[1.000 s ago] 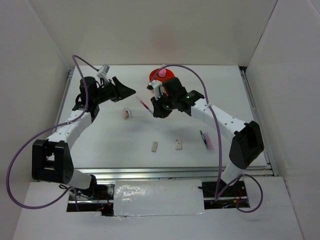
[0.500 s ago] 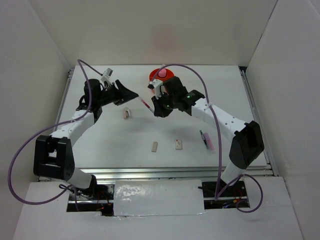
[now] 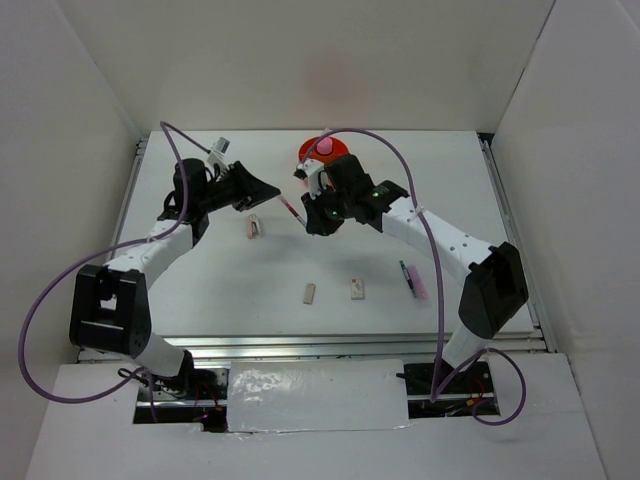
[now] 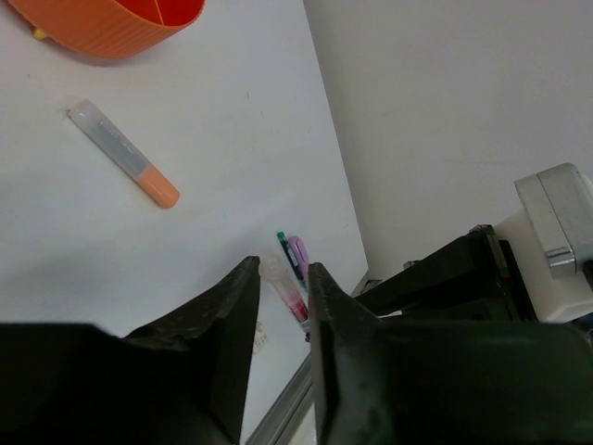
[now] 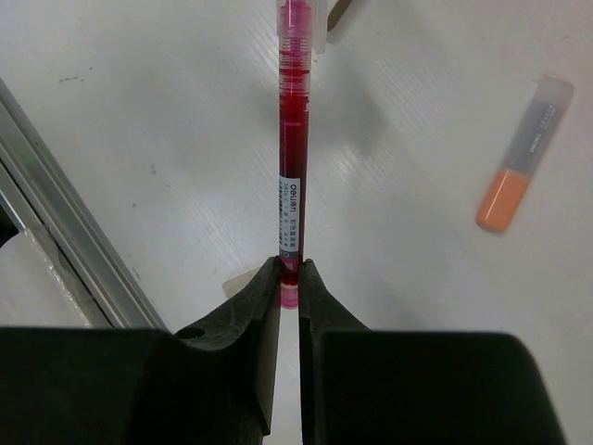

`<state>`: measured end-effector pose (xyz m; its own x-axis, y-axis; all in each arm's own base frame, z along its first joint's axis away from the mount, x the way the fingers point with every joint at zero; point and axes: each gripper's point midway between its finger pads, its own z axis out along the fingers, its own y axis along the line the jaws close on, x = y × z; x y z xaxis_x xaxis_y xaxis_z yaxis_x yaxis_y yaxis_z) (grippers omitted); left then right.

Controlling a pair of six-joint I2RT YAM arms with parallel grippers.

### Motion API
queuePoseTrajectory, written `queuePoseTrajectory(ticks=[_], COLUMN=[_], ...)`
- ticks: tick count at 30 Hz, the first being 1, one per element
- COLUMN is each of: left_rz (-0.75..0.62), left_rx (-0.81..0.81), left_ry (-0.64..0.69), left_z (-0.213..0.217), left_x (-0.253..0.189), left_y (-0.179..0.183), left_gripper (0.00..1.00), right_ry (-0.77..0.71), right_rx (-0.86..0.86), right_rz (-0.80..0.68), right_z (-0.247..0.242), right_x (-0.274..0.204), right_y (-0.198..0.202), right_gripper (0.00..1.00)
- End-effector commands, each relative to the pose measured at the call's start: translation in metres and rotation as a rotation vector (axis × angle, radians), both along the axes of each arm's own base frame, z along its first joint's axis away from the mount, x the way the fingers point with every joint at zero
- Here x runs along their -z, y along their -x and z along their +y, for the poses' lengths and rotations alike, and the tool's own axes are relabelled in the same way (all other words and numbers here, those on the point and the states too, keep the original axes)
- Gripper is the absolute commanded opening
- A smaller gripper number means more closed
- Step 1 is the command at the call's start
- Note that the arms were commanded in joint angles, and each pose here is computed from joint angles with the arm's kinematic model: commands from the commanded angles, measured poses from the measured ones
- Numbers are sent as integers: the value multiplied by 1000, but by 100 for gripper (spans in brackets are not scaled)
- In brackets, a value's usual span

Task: Sort the stationery into containers
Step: Pass the stationery from the right arm to the left, then place the stationery into the container

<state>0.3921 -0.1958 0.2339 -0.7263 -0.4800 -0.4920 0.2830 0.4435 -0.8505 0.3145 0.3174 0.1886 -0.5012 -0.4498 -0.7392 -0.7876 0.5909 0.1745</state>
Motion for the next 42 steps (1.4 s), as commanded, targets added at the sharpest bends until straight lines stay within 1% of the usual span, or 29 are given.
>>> queuePoseTrajectory(ticks=[1, 4, 11, 12, 13, 14, 15, 16, 17, 18, 19, 20, 21, 22, 23, 24, 25, 28, 31, 32, 33, 34, 35, 36, 37, 38, 39, 40, 42], left_rz=[-22, -11, -23, -28, -38, -63, -85, -100, -156, -180, -207, -255, -318, -348, -369, -399, -457, -575, -711, -716, -774, -814, -869, -877, -871, -910, -932, -926, -973], left_rx=[35, 45, 46, 45, 43, 37, 32, 27, 5, -5, -12, -15, -46, -64, -56, -94, -113, -165, -217, -221, -242, -230, -237, -237, -222, -229, -227, -216, -216], left_ry=[40, 55, 47, 44, 40, 23, 7, -20, -84, -119, -158, -239, -281, -320, -393, -437, -463, -579, -614, -622, -607, -593, -592, -603, -615, -615, -620, -616, -581], left_z=[-8, -11, -12, -12, -12, -11, -10, -9, -3, -1, 1, 7, 11, 16, 20, 26, 28, 37, 35, 33, 29, 23, 14, 15, 8, 4, 1, -4, -10], left_x=[-7, -6, -6, -6, -10, -12, -16, -22, -25, -29, -43, -40, -62, -69, -63, -71, -88, -100, -123, -114, -124, -130, -132, -132, -119, -129, -130, -119, -126], left_y=[2, 3, 0, -1, -3, -6, -9, -13, -21, -26, -32, -40, -52, -59, -66, -75, -83, -112, -134, -144, -151, -155, -171, -172, -182, -187, -191, -198, -201], left_gripper=[36, 27, 14, 9, 6, 2, 0, 0, 0, 0, 0, 0, 0, 0, 0, 0, 0, 0, 0, 0, 0, 0, 0, 0, 0, 0, 0, 0, 0], right_ry=[-92, -90, -111, -117, -119, -121, -122, -124, -128, -128, -132, -134, -156, -161, -163, -167, -166, -153, -146, -143, -143, -143, -145, -143, -145, -148, -149, -151, -151], right_rx=[0, 3, 4, 5, 6, 13, 20, 25, 32, 49, 55, 61, 94, 113, 126, 141, 167, 239, 284, 315, 332, 345, 379, 380, 391, 413, 422, 429, 445], right_rz=[-109, -105, -100, -97, -94, -92, -83, -79, -77, -71, -68, -65, -45, -36, -33, -27, -25, -30, -33, -34, -33, -30, -23, -19, -20, -19, -19, -18, -11], right_z=[8, 8, 11, 11, 11, 11, 10, 9, 7, 2, -1, -5, -12, -19, -25, -31, -42, -71, -89, -102, -108, -114, -128, -128, -133, -141, -144, -148, -155], right_x=[-50, -47, -50, -51, -51, -52, -51, -51, -54, -53, -54, -54, -58, -59, -60, -60, -59, -55, -51, -49, -48, -47, -46, -44, -44, -44, -43, -42, -39], right_y=[-3, -4, -3, -2, -2, -2, -2, -2, -1, -5, -6, -7, -10, -13, -15, -17, -24, -34, -40, -44, -46, -48, -51, -50, -51, -54, -54, -54, -56], right_gripper=[0, 0, 0, 0, 2, 9, 27, 39, 50, 64, 70, 73, 76, 77, 77, 77, 77, 77, 77, 77, 77, 76, 76, 76, 76, 76, 76, 76, 76])
